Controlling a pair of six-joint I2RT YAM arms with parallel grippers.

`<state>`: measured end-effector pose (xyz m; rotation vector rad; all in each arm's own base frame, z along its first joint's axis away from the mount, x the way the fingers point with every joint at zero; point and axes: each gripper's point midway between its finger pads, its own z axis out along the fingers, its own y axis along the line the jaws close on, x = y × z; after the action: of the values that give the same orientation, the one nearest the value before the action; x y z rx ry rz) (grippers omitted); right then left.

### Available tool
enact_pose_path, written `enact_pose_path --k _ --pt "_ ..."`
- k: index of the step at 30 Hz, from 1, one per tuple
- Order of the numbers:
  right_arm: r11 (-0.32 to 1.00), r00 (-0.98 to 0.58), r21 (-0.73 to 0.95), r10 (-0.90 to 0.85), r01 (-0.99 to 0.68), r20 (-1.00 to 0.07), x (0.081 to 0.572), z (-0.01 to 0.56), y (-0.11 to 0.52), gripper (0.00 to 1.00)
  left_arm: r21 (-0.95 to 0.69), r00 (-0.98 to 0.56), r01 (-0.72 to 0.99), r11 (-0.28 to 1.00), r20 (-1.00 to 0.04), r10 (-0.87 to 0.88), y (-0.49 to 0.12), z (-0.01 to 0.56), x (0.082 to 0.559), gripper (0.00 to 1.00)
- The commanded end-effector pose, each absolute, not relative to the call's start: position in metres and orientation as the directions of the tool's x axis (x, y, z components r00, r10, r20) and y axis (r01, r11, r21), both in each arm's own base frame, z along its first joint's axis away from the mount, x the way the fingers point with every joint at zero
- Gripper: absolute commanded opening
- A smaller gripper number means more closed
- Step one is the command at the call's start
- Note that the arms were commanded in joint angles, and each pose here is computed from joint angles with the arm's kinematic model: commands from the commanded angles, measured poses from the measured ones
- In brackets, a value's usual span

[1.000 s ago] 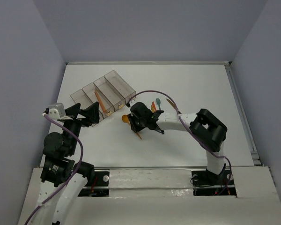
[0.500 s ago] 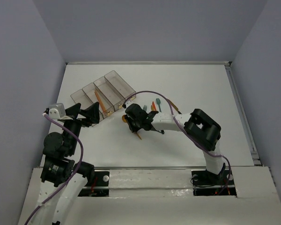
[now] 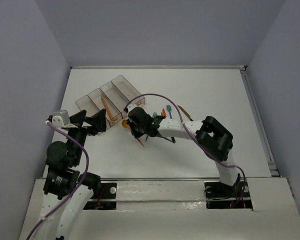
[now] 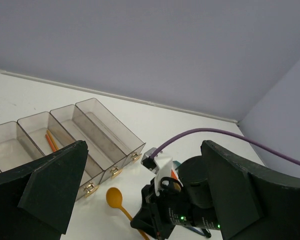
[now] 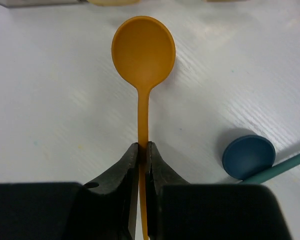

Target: Sort the eating utensils into containers

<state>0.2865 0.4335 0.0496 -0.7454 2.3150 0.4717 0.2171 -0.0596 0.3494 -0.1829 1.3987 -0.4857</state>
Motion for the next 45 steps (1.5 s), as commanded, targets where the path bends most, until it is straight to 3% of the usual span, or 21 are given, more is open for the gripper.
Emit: enact_pose_path --k 1,7,15,25,39,45 --pt "0.640 -0.490 0.255 -0.218 -0.725 -0.844 0.295 0.162 0.492 0.05 -0.395 0.147 0.260 0.881 -0.886 -0.440 -0.061 0.365 0.212 0.99" --pt "0.603 -0.385 0.238 -0.125 -0.762 -0.914 0.325 0.214 0.535 0.05 -0.397 0.154 0.258 0.881 -0.883 -0.443 -0.060 0.366 0.210 0.99" --pt "0.501 -0.397 0.336 -0.016 -0.798 -0.918 0.340 0.238 0.597 0.05 -0.401 0.170 0.256 0.880 -0.877 -0.449 -0.057 0.370 0.207 0.99" --pt "0.469 -0.406 0.412 0.119 -0.781 -0.906 0.367 0.213 0.643 0.06 -0.405 0.186 0.246 0.881 -0.872 -0.453 -0.053 0.373 0.205 0.99" --pt "0.501 -0.428 0.426 0.120 -0.753 -0.896 0.379 0.166 0.654 0.08 -0.407 0.183 0.250 0.879 -0.871 -0.456 -0.054 0.373 0.205 0.99" --pt "0.516 -0.424 0.425 0.128 -0.744 -0.896 0.384 0.156 0.655 0.15 -0.407 0.185 0.251 0.878 -0.871 -0.456 -0.054 0.373 0.205 0.99"
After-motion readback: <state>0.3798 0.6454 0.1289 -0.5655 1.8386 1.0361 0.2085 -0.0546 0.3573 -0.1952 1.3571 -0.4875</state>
